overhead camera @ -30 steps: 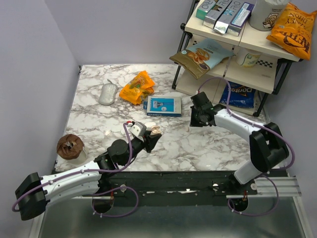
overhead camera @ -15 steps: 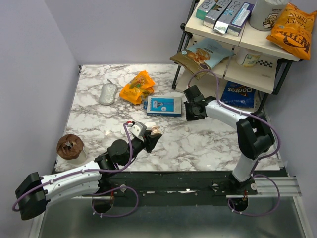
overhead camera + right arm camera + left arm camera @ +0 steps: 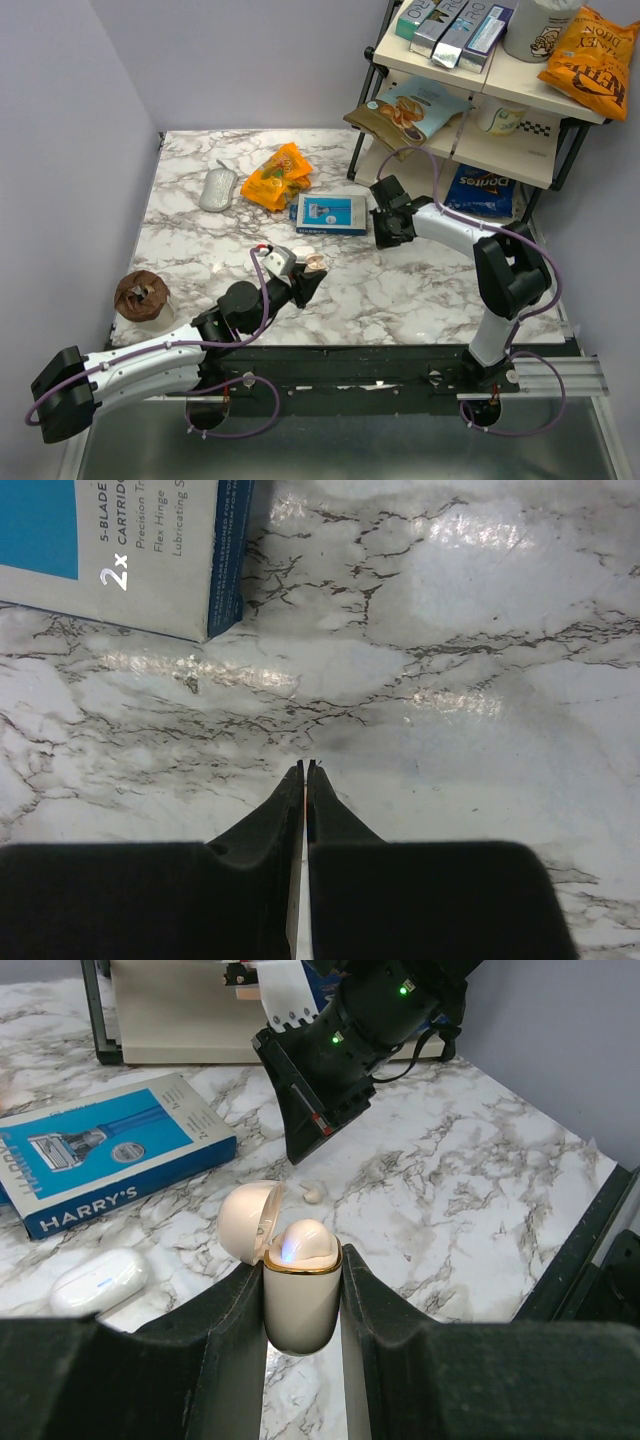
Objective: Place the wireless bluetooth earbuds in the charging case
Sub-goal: Adjust the earbud at the center of the board.
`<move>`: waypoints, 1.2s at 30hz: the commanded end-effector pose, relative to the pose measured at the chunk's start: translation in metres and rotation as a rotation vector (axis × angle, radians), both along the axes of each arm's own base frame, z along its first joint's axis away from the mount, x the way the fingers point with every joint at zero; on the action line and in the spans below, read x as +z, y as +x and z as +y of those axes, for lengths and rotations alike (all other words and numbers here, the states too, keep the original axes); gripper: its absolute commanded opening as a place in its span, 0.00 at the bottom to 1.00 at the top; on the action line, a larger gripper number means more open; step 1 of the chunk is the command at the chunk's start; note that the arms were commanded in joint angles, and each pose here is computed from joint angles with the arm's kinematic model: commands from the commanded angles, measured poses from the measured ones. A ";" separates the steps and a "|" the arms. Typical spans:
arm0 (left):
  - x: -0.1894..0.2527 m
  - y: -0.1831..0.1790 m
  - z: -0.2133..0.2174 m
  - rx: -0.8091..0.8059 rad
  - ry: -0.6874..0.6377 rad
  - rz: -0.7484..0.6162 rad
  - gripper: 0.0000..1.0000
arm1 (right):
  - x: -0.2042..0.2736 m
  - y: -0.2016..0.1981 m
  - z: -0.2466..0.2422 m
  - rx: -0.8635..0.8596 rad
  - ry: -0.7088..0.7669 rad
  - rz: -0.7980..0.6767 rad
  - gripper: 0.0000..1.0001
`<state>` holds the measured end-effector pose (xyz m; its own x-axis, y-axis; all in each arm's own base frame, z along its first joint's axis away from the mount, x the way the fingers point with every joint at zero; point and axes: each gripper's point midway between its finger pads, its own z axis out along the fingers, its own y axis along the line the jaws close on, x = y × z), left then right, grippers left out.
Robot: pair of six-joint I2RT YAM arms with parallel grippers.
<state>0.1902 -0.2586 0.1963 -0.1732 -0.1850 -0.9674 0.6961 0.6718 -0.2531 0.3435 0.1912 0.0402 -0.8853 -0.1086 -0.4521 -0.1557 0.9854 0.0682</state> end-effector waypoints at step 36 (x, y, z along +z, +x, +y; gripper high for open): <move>0.001 -0.007 -0.004 -0.017 -0.040 0.012 0.00 | -0.013 -0.083 0.002 -0.010 0.097 0.084 0.21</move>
<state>0.1856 -0.2629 0.1982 -0.1836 -0.2051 -0.9614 0.7056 0.6535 -0.2742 0.2629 0.1910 0.0382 -0.8971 -0.0900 -0.4326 -0.1874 0.9641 0.1879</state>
